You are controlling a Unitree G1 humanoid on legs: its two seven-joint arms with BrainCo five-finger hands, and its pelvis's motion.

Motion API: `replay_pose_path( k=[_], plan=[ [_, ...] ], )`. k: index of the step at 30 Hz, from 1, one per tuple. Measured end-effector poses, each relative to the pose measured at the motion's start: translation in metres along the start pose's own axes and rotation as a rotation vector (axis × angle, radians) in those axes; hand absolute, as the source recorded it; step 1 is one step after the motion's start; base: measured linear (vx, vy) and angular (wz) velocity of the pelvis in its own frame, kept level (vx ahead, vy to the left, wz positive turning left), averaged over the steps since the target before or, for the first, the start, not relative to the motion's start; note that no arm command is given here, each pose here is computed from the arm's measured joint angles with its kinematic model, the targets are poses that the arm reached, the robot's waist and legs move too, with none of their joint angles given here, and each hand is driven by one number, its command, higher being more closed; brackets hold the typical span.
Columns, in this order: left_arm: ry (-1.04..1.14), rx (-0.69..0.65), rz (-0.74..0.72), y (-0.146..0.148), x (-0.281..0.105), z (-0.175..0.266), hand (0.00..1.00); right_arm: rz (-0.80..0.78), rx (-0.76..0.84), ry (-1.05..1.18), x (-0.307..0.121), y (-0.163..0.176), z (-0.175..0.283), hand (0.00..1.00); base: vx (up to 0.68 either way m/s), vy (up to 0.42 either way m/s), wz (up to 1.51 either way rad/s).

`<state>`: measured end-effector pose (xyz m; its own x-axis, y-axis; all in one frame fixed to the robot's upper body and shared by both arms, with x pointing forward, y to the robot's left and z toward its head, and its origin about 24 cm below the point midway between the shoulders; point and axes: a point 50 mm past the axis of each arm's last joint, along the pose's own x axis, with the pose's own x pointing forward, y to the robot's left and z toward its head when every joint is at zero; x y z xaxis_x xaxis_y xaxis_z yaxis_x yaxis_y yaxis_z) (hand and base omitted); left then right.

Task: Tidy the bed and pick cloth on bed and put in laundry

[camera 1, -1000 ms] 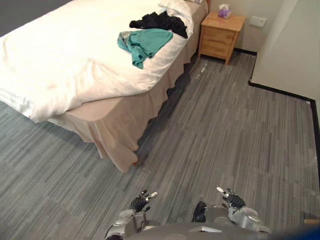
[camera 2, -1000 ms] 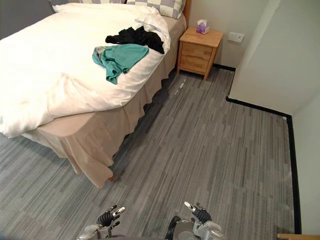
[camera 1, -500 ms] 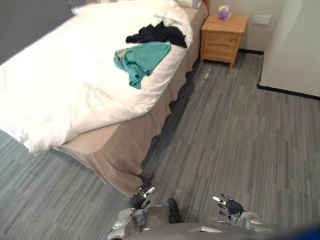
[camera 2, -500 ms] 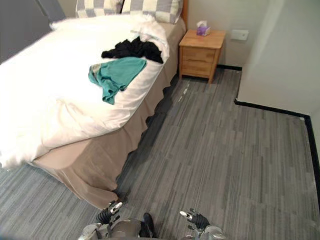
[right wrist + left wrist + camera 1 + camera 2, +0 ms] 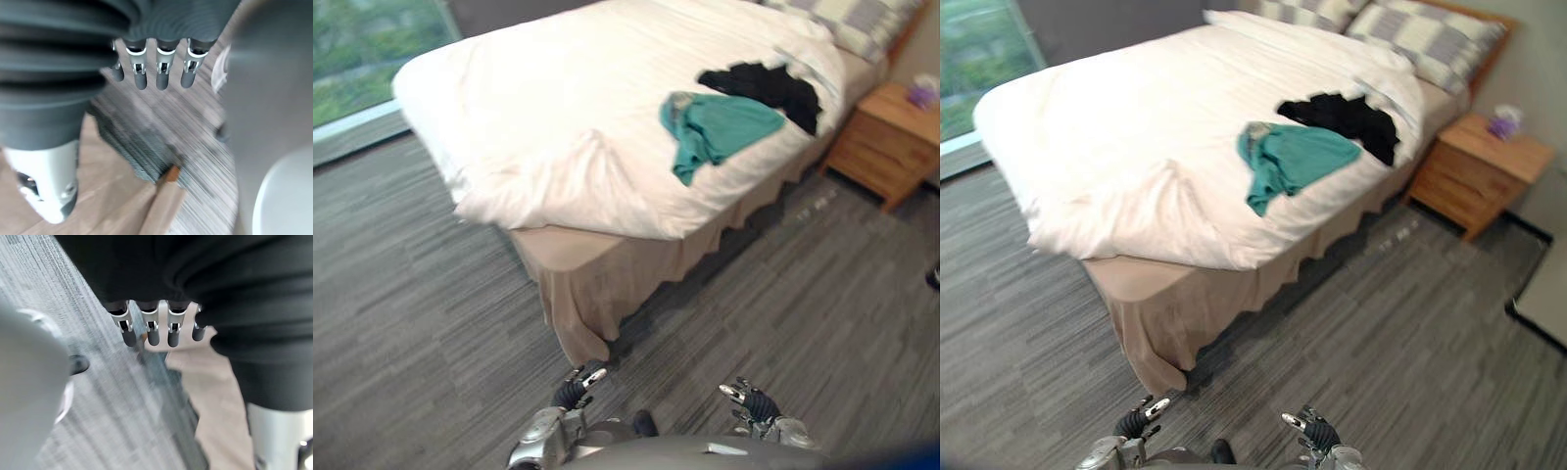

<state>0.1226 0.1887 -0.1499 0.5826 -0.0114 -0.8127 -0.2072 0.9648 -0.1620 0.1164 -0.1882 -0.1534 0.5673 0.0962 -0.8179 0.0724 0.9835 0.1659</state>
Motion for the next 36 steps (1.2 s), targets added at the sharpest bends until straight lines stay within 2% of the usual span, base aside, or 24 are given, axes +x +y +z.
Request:
replay_pose_path(
  k=[10,15,21,22,30,36],
  plan=[
    [0.012,-0.027,0.020,0.002,-0.001,-0.005,0.00,0.002,0.038,-0.042,0.000,0.000,0.005,0.00,0.26,-0.205,1.26],
    [0.013,-0.033,-0.010,-0.007,-0.004,-0.017,0.00,0.019,0.010,-0.063,0.001,-0.004,0.014,0.00,0.12,-0.215,0.63],
    [-0.017,-0.044,0.034,0.005,-0.007,-0.014,0.00,0.093,0.023,-0.039,0.004,0.012,0.008,0.00,0.02,-0.058,0.15],
    [0.058,-0.017,0.044,0.006,-0.007,-0.026,0.00,0.089,0.126,0.035,0.000,0.009,-0.011,0.00,0.00,0.000,0.00],
    [0.071,-0.021,0.050,0.007,-0.008,-0.029,0.00,0.077,0.127,0.038,-0.002,0.005,-0.012,0.00,0.00,0.002,-0.02],
    [0.088,-0.103,0.146,0.010,-0.009,-0.033,0.00,0.038,0.194,0.046,-0.004,0.001,-0.016,0.00,0.03,0.009,0.04]
  ],
)
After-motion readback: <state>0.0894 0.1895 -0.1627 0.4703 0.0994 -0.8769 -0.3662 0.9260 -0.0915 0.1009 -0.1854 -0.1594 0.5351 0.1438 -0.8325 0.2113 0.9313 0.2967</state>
